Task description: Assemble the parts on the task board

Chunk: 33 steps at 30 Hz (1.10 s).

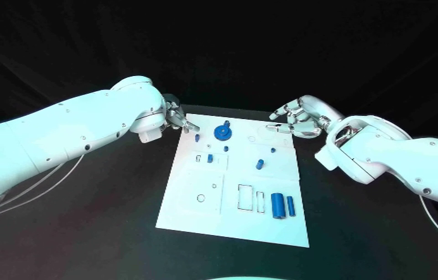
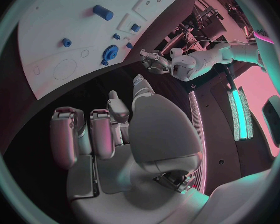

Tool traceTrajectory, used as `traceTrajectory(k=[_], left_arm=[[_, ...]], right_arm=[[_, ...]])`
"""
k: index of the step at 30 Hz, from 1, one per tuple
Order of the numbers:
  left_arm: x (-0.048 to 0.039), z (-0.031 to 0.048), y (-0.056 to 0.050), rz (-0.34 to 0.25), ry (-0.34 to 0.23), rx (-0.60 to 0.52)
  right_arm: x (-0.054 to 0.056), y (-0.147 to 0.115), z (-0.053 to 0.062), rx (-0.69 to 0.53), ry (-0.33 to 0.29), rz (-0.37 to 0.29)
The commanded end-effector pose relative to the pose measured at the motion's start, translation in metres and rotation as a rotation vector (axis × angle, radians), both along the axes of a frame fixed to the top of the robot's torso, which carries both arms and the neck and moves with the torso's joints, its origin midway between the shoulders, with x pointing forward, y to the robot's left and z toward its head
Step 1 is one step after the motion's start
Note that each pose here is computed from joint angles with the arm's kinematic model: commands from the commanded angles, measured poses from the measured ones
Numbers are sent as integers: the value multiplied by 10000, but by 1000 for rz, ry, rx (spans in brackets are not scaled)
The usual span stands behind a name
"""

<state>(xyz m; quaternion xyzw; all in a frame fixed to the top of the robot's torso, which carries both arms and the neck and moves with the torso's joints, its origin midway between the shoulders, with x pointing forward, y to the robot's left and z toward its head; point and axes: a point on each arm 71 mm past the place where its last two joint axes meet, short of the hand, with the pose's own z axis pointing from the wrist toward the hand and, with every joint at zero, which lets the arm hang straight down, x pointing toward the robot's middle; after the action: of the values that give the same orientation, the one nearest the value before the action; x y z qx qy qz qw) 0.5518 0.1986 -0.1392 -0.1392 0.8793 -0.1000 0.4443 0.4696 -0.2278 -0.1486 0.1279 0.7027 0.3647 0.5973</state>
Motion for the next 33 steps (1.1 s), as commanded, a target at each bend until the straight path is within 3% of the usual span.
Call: traceTrajectory(k=[1, 8, 14, 33], left_arm=[[76, 4, 5, 6, 0, 33], [211, -27, -35, 18, -8, 61], [275, -89, -115, 4, -11, 71], [314, -189, -217, -55, 18, 128]], right_arm=[[-5, 15, -15, -10, 3, 14], [-8, 25, -20, -10, 4, 16], [-9, 32, -28, -9, 4, 18], [-12, 61, -59, -9, 10, 26]])
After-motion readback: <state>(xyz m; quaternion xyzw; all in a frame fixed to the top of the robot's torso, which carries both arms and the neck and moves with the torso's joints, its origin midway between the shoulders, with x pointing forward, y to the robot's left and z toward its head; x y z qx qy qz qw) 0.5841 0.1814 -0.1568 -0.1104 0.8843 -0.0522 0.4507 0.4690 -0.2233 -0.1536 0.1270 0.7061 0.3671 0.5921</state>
